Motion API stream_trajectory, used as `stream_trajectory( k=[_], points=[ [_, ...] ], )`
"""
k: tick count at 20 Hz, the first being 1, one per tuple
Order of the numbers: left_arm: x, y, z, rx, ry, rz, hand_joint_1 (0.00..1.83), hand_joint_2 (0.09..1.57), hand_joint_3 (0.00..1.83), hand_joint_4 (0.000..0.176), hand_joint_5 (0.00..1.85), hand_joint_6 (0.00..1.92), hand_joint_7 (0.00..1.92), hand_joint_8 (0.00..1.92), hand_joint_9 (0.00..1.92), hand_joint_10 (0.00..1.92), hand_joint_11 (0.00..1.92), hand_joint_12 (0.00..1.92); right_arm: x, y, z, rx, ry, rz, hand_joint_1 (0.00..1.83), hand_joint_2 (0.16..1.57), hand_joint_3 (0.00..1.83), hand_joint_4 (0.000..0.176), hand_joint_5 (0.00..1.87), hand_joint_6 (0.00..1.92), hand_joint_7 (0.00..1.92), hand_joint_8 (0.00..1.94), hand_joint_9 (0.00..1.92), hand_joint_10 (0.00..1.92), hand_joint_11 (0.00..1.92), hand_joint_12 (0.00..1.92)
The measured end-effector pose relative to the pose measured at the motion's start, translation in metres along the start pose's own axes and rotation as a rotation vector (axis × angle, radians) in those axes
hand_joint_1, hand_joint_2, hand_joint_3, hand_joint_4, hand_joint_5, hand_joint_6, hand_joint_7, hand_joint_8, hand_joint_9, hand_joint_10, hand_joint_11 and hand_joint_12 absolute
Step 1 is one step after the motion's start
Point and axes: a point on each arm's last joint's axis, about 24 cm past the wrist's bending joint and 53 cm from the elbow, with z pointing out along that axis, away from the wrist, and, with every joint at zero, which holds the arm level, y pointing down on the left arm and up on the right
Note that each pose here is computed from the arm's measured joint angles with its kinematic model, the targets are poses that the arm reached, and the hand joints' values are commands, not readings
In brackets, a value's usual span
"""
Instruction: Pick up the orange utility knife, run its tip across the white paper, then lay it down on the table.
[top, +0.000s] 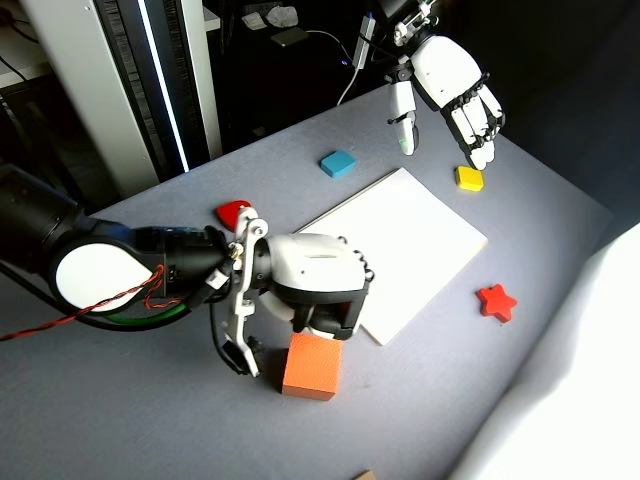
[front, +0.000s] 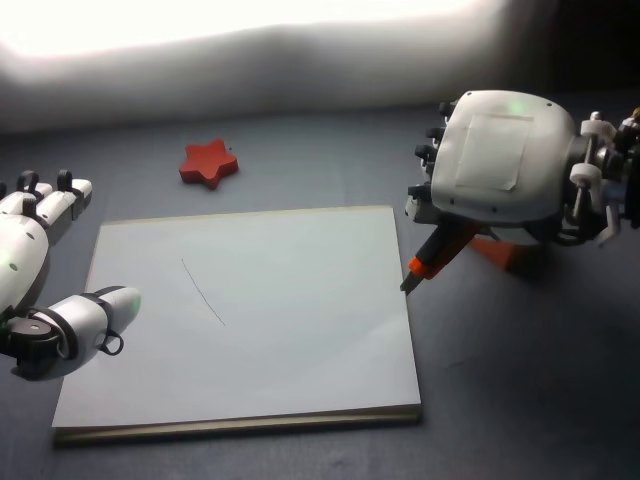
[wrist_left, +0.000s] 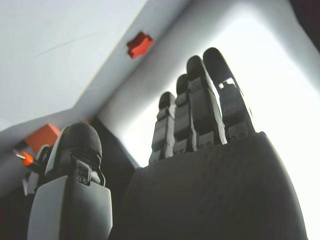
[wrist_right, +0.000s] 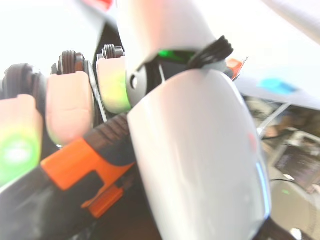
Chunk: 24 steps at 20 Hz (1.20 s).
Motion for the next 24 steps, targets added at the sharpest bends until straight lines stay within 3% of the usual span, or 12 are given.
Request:
stream_trajectory(
  k=[5, 7, 13, 16, 22, 24],
  points=[
    [0.0, 0.0, 0.0, 0.001, 0.0, 0.001, 0.15, 1.3, 0.0, 0.07, 0.06, 0.0, 0.15, 0.0, 0.29, 0.0, 0.0, 1.08, -0.008, 0.003, 0.008, 0.006, -0.003, -0.075, 1.52, 1.25, 0.0, 0.176, 1.26, 1.92, 1.51, 1.94, 1.64, 1.92, 1.66, 1.92],
    [0.0, 0.0, 0.0, 0.0, 0.0, 0.0, 0.15, 1.3, 0.0, 0.065, 0.07, 0.0, 0.15, 0.0, 0.29, 0.0, 0.0, 1.08, -0.017, 0.009, 0.018, 0.0, -0.023, -0.151, 1.52, 1.25, 0.0, 0.176, 1.24, 1.92, 1.5, 1.94, 1.64, 1.92, 1.67, 1.92],
    [0.0, 0.0, 0.0, 0.0, 0.0, -0.001, 0.18, 1.29, 0.0, 0.058, 0.07, 0.0, 0.13, 0.0, 0.28, 0.0, 0.0, 1.03, -0.009, 0.034, 0.043, -0.036, -0.004, -0.189, 1.52, 1.26, 0.01, 0.176, 1.27, 1.92, 1.48, 1.94, 1.61, 1.92, 1.64, 1.92],
    [0.0, 0.0, 0.0, 0.0, 0.0, -0.001, 0.19, 1.29, 0.0, 0.06, 0.09, 0.01, 0.16, 0.0, 0.28, 0.0, 0.0, 1.05, -0.008, 0.051, 0.061, -0.049, -0.008, -0.137, 1.52, 1.25, 0.01, 0.176, 1.25, 1.92, 1.49, 1.94, 1.61, 1.92, 1.64, 1.92],
    [0.003, -0.001, 0.0, 0.003, 0.007, -0.002, 0.2, 1.28, 0.0, 0.057, 0.08, 0.01, 0.16, 0.0, 0.28, 0.0, 0.0, 1.01, -0.012, 0.084, 0.088, -0.098, -0.017, -0.192, 1.49, 1.27, 0.01, 0.176, 1.23, 1.92, 1.47, 1.94, 1.6, 1.92, 1.63, 1.92],
    [0.007, -0.002, 0.002, 0.01, 0.026, -0.001, 0.21, 1.28, 0.0, 0.059, 0.09, 0.0, 0.15, 0.0, 0.26, 0.0, 0.0, 0.92, -0.01, 0.092, 0.092, -0.109, -0.013, -0.208, 1.48, 1.27, 0.01, 0.176, 1.23, 1.92, 1.46, 1.94, 1.59, 1.92, 1.62, 1.92]
  ],
)
